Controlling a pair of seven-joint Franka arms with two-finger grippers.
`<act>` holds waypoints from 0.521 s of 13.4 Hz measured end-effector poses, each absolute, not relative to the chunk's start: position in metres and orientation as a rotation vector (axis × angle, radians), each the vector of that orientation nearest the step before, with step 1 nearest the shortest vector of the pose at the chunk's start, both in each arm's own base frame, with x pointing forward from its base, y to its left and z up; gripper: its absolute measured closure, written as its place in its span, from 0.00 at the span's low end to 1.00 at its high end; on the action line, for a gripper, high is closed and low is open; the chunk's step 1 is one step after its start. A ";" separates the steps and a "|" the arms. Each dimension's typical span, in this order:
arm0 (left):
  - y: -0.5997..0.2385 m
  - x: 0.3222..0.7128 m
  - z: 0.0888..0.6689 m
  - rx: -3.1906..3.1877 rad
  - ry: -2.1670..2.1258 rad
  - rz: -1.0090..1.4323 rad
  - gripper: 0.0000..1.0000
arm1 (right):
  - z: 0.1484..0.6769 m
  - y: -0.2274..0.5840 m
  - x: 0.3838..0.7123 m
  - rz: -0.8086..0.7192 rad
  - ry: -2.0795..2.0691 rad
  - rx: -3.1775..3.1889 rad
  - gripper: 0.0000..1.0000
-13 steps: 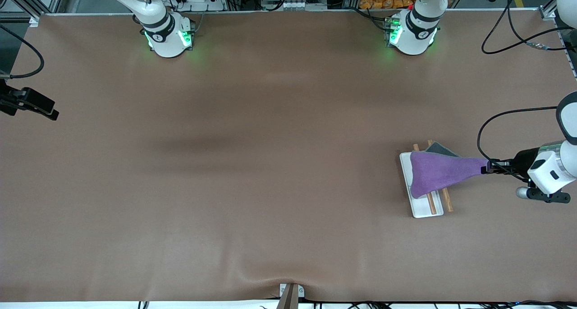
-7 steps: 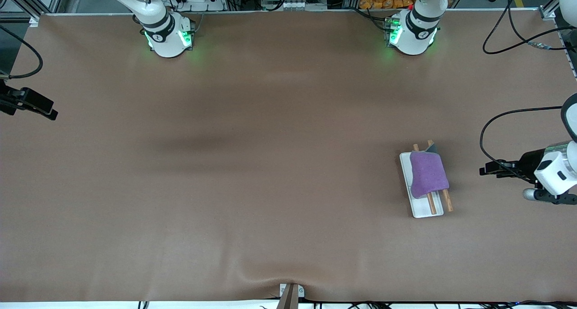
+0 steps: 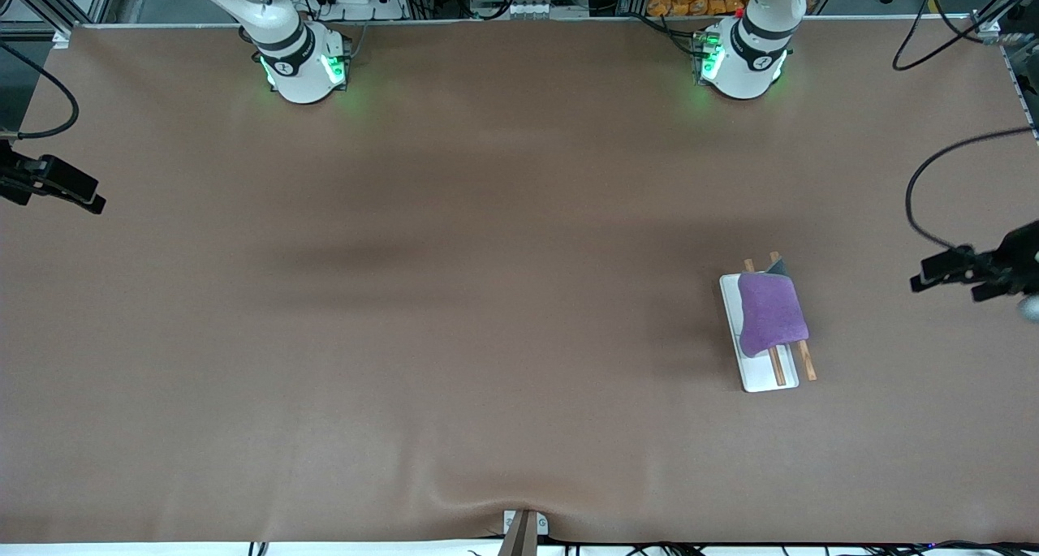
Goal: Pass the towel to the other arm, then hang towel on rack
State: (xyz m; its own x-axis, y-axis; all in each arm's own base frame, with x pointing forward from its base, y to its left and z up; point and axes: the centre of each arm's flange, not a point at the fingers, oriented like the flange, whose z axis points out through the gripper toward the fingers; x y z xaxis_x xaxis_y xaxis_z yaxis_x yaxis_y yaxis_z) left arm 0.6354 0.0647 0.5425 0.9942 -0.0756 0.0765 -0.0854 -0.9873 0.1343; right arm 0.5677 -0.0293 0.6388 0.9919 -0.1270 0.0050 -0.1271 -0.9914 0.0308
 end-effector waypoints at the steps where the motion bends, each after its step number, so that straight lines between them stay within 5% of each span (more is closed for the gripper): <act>1: 0.055 0.628 0.559 3.006 -0.082 0.112 0.00 | 0.639 -0.029 0.568 0.005 -0.198 3.104 0.00; 7: 0.007 0.585 0.621 3.034 0.102 0.080 0.00 | 0.639 -0.029 0.568 0.004 -0.198 3.104 0.00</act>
